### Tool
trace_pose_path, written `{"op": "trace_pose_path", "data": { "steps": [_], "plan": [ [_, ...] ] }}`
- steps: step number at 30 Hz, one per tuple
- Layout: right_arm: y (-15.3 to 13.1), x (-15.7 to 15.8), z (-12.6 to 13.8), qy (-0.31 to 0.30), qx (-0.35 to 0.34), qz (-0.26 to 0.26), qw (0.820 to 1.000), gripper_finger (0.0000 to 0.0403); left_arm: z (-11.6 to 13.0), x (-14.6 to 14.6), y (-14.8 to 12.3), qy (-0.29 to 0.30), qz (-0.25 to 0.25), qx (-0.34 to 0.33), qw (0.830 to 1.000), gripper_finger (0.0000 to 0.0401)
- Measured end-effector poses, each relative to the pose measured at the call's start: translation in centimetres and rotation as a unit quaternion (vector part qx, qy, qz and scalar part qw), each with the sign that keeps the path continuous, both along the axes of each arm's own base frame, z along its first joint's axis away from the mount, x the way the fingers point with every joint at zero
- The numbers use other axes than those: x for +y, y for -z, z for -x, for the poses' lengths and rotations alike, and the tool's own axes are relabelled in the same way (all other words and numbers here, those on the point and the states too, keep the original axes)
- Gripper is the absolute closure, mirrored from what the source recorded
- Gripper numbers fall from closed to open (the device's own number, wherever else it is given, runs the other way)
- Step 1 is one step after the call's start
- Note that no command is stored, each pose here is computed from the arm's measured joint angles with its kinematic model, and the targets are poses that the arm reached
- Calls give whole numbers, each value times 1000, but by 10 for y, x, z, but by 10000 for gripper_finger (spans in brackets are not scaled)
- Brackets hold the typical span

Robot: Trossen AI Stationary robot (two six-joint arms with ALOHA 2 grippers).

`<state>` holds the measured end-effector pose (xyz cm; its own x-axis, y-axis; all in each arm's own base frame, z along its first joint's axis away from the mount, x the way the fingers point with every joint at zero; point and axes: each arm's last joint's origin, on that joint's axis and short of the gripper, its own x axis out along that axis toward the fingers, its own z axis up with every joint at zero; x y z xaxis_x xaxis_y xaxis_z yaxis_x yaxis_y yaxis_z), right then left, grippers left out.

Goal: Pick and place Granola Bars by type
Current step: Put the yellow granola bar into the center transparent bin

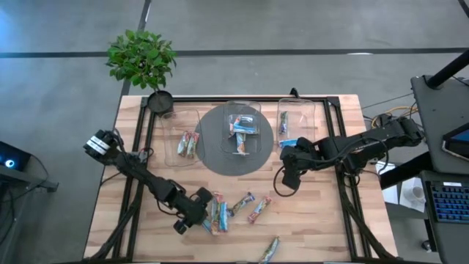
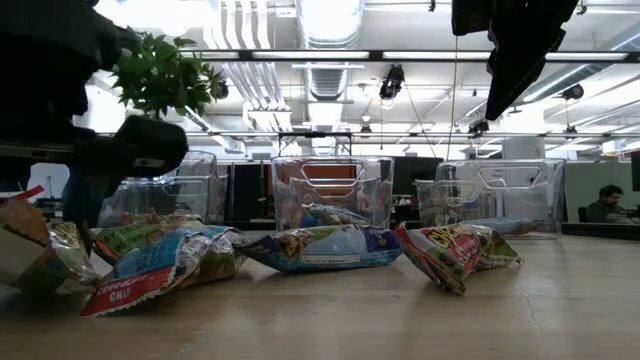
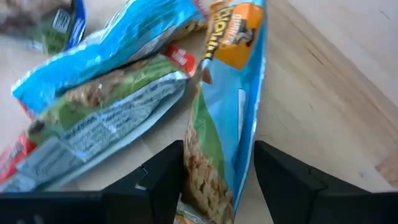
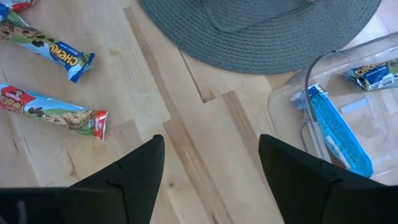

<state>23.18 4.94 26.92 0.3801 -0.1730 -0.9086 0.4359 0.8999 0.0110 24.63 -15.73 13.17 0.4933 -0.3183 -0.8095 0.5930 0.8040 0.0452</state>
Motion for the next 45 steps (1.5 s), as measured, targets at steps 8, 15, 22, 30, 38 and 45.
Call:
{"op": "trace_pose_path", "data": {
  "steps": [8,15,22,30,38,45],
  "plan": [
    [0,0,0,0,0,0,1000,151,-6,-3,-10,-91,42,16,995,251],
    [0,0,0,-2,-1,2,1000,152,-11,-5,-17,-117,50,16,992,311],
    [-1,0,-2,-5,-8,2,1000,152,-9,-5,-34,-174,47,76,981,338],
    [-6,0,-20,-1,-97,-85,992,152,-16,10,-86,-363,67,-65,927,339],
    [-16,-28,-51,91,-267,-295,913,158,-35,27,-120,-439,-124,-212,864,339],
    [-4,-47,-56,216,-285,-391,848,140,-56,41,-126,-447,-309,-239,805,339]
  ]
}}
